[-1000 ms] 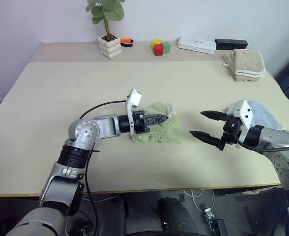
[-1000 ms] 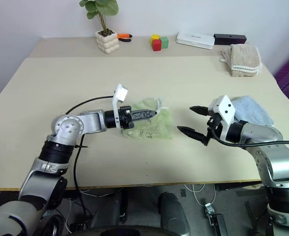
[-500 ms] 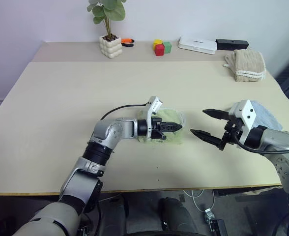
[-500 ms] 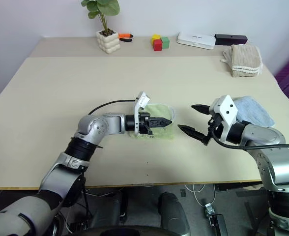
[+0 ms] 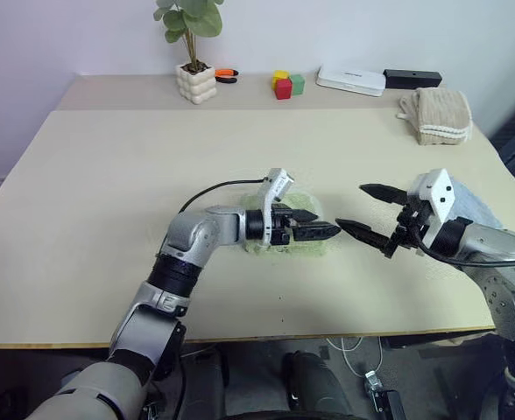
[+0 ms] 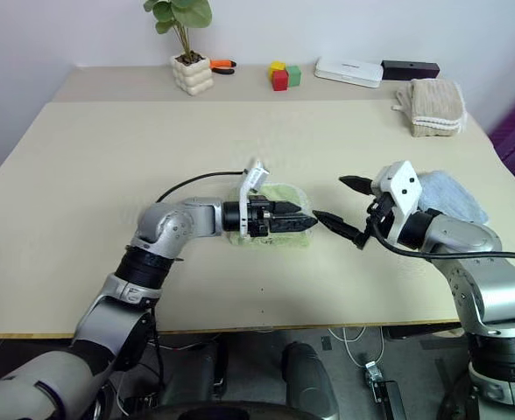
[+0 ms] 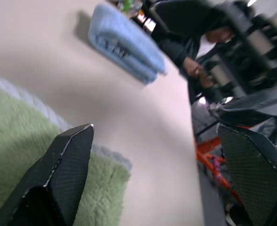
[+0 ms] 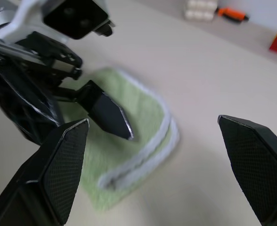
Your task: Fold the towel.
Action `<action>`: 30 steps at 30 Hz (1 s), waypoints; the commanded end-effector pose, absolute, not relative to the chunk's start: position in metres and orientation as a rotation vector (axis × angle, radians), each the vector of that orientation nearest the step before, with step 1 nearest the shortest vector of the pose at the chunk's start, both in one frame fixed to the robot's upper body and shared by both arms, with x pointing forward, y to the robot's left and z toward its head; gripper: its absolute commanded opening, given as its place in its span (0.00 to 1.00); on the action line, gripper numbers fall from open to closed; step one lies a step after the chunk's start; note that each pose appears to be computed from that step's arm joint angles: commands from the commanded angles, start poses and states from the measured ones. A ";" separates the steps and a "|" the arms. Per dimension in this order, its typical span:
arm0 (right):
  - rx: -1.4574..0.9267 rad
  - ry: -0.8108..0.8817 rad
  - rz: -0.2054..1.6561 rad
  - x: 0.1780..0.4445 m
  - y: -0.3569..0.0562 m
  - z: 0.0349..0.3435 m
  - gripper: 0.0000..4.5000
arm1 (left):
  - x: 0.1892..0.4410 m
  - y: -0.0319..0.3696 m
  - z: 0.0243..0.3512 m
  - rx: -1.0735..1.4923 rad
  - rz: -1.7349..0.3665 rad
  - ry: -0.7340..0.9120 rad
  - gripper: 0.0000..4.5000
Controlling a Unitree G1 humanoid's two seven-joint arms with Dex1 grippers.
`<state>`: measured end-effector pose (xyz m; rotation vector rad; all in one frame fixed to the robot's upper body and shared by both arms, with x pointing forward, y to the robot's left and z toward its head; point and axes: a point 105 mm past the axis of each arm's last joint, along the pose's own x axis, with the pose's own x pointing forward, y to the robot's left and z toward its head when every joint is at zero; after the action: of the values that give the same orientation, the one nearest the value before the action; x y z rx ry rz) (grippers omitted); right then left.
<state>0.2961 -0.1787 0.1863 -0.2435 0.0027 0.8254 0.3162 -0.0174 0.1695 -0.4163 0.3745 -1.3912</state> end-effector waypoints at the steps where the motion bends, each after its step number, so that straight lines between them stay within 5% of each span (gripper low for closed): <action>1: -0.223 -0.062 0.785 0.304 -0.179 0.200 1.00 | 0.311 -0.004 0.209 -0.455 -1.443 0.242 0.98; 4: -0.216 -0.117 0.698 0.319 -0.181 0.208 1.00 | 0.331 0.020 0.223 -0.508 -1.321 0.176 0.98; 7: -0.166 -0.122 0.578 0.338 -0.182 0.206 0.81 | 0.359 0.046 0.228 -0.580 -1.142 0.124 0.79; 14: -0.004 -0.165 0.423 0.355 -0.139 0.200 0.03 | 0.391 0.065 0.207 -0.582 -0.852 0.069 0.01; 30: 0.101 -0.070 0.205 0.354 -0.105 0.155 0.01 | 0.370 0.009 0.156 -0.444 -0.811 0.143 0.00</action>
<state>0.3549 -0.1090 0.1379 0.0936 0.0032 0.2104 0.3717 0.0115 0.1459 -0.4814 0.1977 -0.8022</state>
